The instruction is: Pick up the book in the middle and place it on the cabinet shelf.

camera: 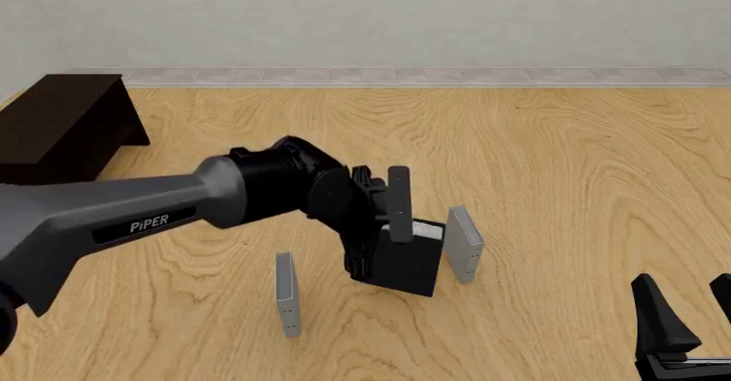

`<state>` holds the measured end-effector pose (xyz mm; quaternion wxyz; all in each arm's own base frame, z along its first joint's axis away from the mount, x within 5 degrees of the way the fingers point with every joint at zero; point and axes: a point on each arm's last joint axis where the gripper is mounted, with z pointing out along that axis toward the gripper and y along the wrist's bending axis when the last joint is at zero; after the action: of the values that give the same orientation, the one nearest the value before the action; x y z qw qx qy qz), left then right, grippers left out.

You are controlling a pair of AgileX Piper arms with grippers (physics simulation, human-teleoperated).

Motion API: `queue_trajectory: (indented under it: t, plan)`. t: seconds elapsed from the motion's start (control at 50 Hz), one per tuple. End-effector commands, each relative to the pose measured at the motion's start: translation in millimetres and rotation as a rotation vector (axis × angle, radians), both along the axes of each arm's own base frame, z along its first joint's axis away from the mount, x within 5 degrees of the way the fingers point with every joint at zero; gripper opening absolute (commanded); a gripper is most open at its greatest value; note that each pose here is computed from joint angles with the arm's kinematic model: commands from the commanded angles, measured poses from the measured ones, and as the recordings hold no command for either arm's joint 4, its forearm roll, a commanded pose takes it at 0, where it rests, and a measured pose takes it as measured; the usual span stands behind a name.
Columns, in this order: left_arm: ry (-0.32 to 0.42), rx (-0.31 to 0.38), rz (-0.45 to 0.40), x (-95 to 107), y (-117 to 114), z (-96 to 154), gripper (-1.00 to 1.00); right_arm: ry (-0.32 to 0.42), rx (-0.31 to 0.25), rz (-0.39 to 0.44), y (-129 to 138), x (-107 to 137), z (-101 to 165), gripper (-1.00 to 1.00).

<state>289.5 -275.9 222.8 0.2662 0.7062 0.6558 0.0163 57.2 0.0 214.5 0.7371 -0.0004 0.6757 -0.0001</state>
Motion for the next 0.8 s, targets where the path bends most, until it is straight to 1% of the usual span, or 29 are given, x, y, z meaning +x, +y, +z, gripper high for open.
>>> queue_trajectory:
  t: [0.02,0.06,0.08,0.16,0.26,0.34,0.54,0.56,0.64,0.68,0.74,0.76,0.8]
  plan:
    - [0.004,0.004,-0.002,-1.3,0.1,-0.9,1.00,0.000,0.000,0.000,0.0,-0.1,0.0,1.00]
    - [0.006,0.005,-0.012,-6.3,-0.5,0.5,1.00,0.000,0.000,0.000,0.0,0.0,0.0,1.00]
    - [0.006,0.004,-0.009,-6.1,-0.4,1.4,-1.00,-0.001,-0.001,0.000,0.0,0.0,-0.1,1.00]
    - [-0.007,-0.002,-0.007,-3.7,2.3,3.5,-1.00,-0.001,-0.001,0.000,0.0,-0.1,-0.1,1.00]
    - [-0.010,-0.008,-0.008,-6.0,3.0,6.7,-1.00,0.000,0.000,0.000,0.0,-0.1,-0.1,1.00]
    - [-0.012,-0.008,-0.021,-13.3,3.9,10.5,-1.00,0.000,0.000,0.000,0.0,-0.2,0.0,1.00]
    - [-0.050,-0.030,-0.042,-20.2,7.6,29.9,-1.00,0.001,0.001,0.000,0.0,-0.3,0.0,1.00]
    - [-0.061,-0.031,-0.052,-21.8,10.5,33.1,-1.00,0.000,0.000,0.000,0.0,-0.3,-0.1,1.00]
    - [-0.060,-0.028,-0.053,-24.7,13.8,35.5,-1.00,0.001,0.001,0.000,0.0,-0.2,-0.2,1.00]
    - [-0.075,-0.023,-0.072,-28.5,19.0,40.1,-1.00,0.002,0.003,0.000,0.0,0.1,-0.3,1.00]
    - [-0.098,-0.036,-0.067,-27.8,24.2,52.1,-1.00,0.001,0.001,0.000,0.0,0.2,-0.4,1.00]
    - [-0.098,-0.036,-0.067,-27.8,24.3,52.1,-1.00,0.001,0.001,0.000,0.0,0.2,-0.4,1.00]
    - [-0.125,-0.043,-0.065,-24.7,30.6,57.4,-1.00,0.002,0.002,0.000,0.0,0.1,-0.3,1.00]
